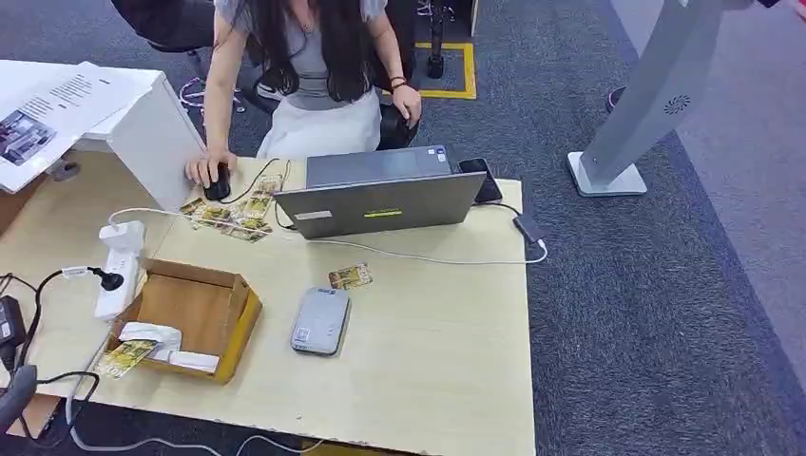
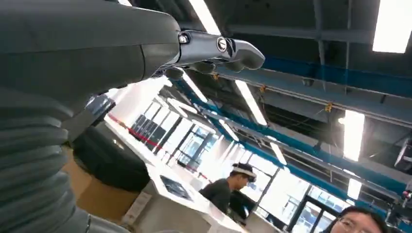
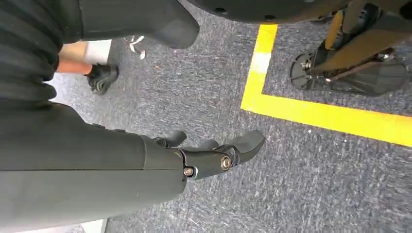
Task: Pass the card to the sensor for recognition and then transmit it.
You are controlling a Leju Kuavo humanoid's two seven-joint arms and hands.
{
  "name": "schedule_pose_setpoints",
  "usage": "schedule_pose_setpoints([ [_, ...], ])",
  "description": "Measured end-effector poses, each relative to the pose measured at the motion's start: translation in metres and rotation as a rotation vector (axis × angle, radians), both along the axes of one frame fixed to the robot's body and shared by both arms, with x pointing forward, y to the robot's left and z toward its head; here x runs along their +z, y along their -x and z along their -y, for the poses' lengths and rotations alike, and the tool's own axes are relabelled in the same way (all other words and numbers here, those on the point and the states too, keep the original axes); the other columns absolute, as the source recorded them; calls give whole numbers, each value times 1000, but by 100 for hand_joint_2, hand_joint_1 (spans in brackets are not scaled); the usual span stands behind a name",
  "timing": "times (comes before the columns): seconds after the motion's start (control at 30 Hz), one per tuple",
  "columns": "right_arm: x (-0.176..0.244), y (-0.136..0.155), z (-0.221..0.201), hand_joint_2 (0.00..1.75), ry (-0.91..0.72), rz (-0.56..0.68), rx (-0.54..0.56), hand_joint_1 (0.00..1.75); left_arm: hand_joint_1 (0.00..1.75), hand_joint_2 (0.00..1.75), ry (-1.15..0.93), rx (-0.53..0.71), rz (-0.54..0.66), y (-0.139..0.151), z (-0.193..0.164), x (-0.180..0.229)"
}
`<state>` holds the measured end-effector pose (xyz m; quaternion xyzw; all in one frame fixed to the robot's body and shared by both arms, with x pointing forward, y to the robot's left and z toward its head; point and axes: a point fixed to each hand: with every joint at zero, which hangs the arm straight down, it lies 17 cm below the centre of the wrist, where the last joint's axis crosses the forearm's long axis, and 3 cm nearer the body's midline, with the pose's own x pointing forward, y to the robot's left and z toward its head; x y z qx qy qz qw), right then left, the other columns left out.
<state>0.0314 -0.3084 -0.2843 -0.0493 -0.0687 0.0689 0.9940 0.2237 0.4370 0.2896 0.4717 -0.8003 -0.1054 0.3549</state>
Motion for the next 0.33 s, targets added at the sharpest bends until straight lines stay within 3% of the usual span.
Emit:
schedule_pose_setpoints([
  [0.17,0,0,-5,175,2,18,-30,0,0,175,305,-98,78,22,-10,4],
  [0.33,0,5,-10,175,-5,15,-42,0,0,175,421,-1,149,51,-42,-3],
])
